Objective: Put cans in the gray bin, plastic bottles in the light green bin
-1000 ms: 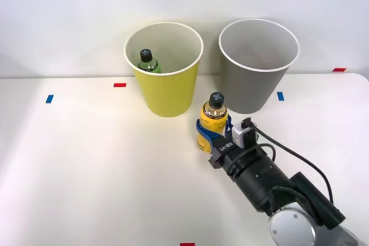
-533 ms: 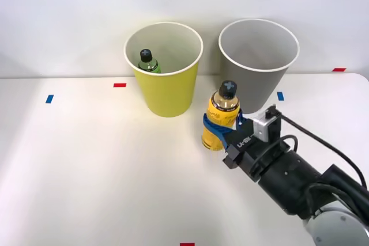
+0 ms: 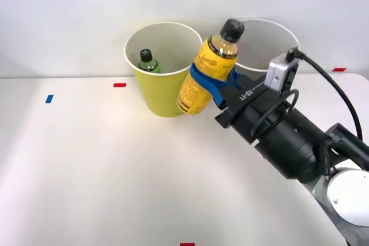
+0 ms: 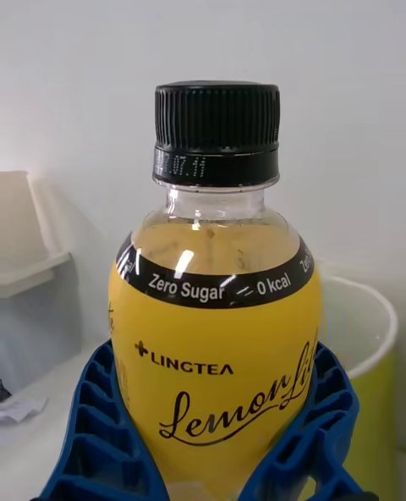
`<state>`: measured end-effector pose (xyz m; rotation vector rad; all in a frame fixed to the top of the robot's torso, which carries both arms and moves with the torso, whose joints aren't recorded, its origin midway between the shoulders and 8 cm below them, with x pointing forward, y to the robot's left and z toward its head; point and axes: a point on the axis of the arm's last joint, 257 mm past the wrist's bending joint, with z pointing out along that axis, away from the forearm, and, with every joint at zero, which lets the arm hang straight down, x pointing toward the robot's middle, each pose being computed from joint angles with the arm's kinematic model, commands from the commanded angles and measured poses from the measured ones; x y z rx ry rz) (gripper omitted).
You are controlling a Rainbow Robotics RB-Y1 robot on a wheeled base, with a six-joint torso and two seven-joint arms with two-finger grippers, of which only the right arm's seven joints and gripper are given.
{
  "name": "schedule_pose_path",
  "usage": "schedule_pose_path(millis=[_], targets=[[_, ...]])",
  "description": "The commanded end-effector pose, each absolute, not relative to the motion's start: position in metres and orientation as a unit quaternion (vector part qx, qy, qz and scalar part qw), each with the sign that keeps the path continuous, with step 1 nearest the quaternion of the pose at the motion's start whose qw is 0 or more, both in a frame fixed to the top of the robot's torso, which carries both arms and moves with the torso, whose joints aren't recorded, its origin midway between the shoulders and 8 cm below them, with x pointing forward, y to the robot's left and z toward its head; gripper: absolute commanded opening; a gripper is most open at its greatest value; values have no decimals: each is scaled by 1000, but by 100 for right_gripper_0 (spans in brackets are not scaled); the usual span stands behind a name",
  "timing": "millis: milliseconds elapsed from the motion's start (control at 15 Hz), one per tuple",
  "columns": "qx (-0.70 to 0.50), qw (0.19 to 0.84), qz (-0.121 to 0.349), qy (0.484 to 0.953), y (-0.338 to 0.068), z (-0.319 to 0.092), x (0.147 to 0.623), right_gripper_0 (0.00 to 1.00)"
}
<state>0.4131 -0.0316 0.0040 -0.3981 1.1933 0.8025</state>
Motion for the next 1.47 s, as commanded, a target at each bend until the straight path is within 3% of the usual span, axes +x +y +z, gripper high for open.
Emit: schedule_pose_path(millis=[67,400,600,800,1467], targets=[[-175,746,387,513,-26,40,416,0],[-174,747,382,515,-10,45,464,0],[-194,762,345,513,0,52,494,0],[-216,766,319,514,14,49,507,0],[-243,747,296,544,52,33,560,0]])
